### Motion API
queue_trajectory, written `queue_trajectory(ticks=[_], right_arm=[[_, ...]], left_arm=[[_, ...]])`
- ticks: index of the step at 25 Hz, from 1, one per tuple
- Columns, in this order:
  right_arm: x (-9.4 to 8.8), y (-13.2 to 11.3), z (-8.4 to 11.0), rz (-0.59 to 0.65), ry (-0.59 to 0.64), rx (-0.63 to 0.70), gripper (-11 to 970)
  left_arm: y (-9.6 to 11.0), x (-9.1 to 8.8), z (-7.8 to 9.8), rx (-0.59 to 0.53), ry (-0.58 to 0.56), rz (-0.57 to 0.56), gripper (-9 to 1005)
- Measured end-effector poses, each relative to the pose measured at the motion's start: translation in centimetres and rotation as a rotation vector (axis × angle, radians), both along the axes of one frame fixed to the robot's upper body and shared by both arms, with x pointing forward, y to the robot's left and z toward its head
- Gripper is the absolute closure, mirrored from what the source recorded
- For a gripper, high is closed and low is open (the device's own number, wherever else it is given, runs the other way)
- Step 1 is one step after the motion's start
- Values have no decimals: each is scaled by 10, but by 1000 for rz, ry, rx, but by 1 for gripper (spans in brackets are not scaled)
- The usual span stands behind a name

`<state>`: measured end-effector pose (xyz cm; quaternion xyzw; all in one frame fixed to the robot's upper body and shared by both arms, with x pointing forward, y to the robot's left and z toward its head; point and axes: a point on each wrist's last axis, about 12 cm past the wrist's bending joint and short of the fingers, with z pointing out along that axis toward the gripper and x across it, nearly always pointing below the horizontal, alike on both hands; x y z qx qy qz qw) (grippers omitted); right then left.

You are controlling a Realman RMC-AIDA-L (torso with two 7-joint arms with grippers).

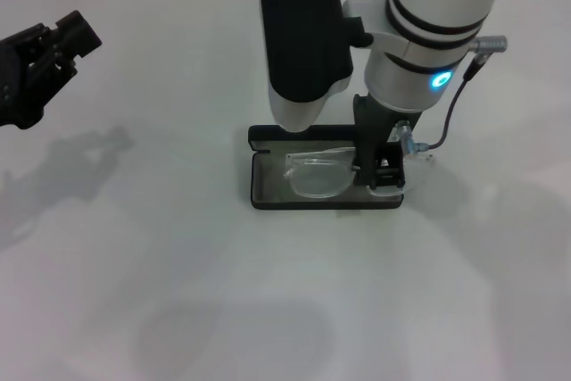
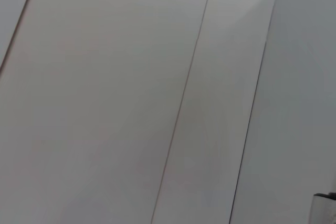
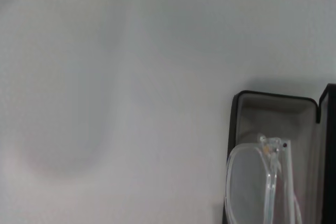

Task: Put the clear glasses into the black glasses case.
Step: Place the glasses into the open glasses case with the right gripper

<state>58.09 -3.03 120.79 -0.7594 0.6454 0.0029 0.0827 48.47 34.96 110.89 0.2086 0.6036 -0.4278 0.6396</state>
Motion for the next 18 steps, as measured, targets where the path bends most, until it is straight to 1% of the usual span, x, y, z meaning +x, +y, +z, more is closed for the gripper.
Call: queue_trajectory(ticks=[8,14,18], right_arm=[[0,4,-7,13,-14,0,859],[6,4,-11,-3,-28,7,856],[8,4,-14,-4,-16,17,854]], left_arm=[[-2,-1,-3,9,15,-12,815],[-3,-2,-4,9,17,-11,815],[-3,-2,-4,17,13,-13,815]])
